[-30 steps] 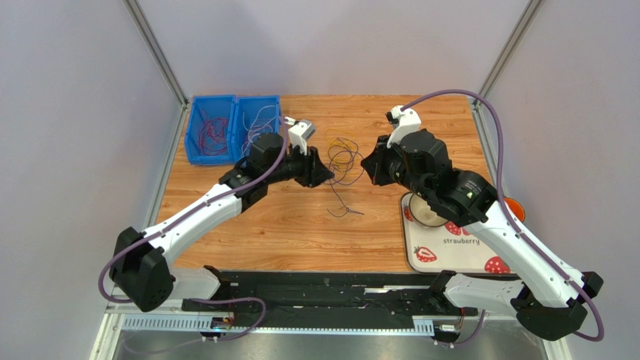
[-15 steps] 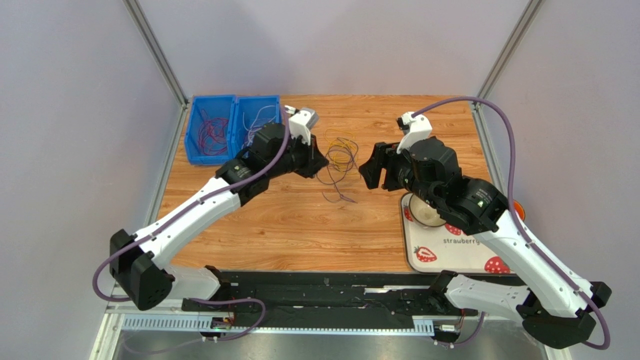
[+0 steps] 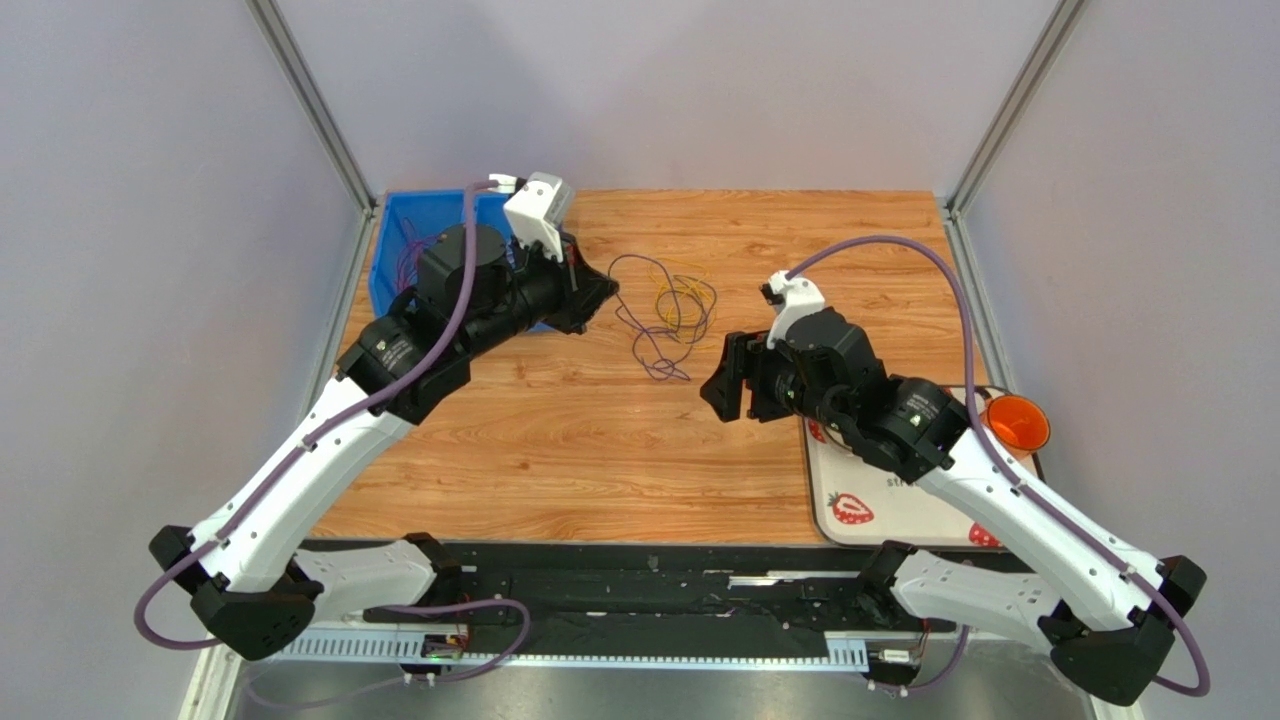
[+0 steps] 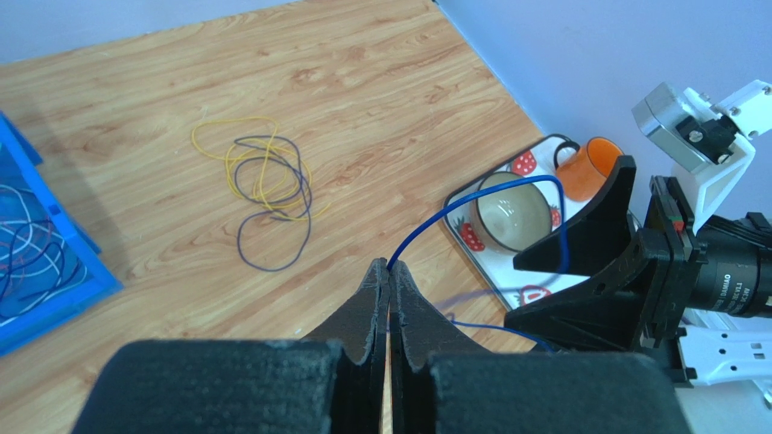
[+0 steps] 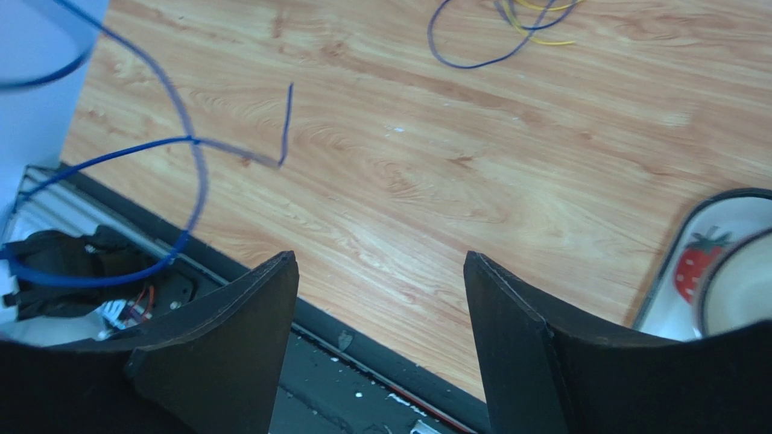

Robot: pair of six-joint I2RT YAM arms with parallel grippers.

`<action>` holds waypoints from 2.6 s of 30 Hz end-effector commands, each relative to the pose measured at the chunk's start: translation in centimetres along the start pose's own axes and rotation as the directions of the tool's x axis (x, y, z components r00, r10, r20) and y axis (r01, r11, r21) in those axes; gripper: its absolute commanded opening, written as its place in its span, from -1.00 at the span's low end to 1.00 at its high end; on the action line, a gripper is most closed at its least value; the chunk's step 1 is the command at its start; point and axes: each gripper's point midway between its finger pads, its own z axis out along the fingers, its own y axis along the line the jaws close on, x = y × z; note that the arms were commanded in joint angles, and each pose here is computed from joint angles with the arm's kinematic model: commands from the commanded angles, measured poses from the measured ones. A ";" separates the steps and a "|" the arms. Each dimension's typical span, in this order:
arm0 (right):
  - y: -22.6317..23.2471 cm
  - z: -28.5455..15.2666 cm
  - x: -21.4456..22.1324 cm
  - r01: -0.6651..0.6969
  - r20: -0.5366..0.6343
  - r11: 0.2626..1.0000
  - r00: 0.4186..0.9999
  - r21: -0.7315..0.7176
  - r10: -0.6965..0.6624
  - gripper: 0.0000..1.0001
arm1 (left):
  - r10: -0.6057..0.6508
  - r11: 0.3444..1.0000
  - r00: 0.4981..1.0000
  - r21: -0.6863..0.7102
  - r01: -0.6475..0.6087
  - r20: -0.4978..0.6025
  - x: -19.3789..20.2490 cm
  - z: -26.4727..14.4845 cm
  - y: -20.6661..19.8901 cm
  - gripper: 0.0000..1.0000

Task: Untangle the cables

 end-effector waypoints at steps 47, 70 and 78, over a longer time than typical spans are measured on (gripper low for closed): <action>7.5 0.9 -3.5 -0.064 0.021 0.950 0.997 -0.307 0.073 -0.20 | -0.139 0.988 0.989 0.062 0.142 -0.045 2.1 -2.7 -1.4 -1.00; 10.3 0.9 0.2 -0.158 -0.149 0.891 0.983 -0.426 0.103 -0.13 | -0.129 0.991 0.991 0.028 0.130 -0.045 2.2 -1.8 -0.7 -1.00; 11.1 1.7 2.4 -0.183 -0.209 0.880 0.973 -0.439 0.098 -0.14 | -0.105 0.994 0.994 -0.014 0.105 -0.032 1.9 -0.4 0.2 -1.00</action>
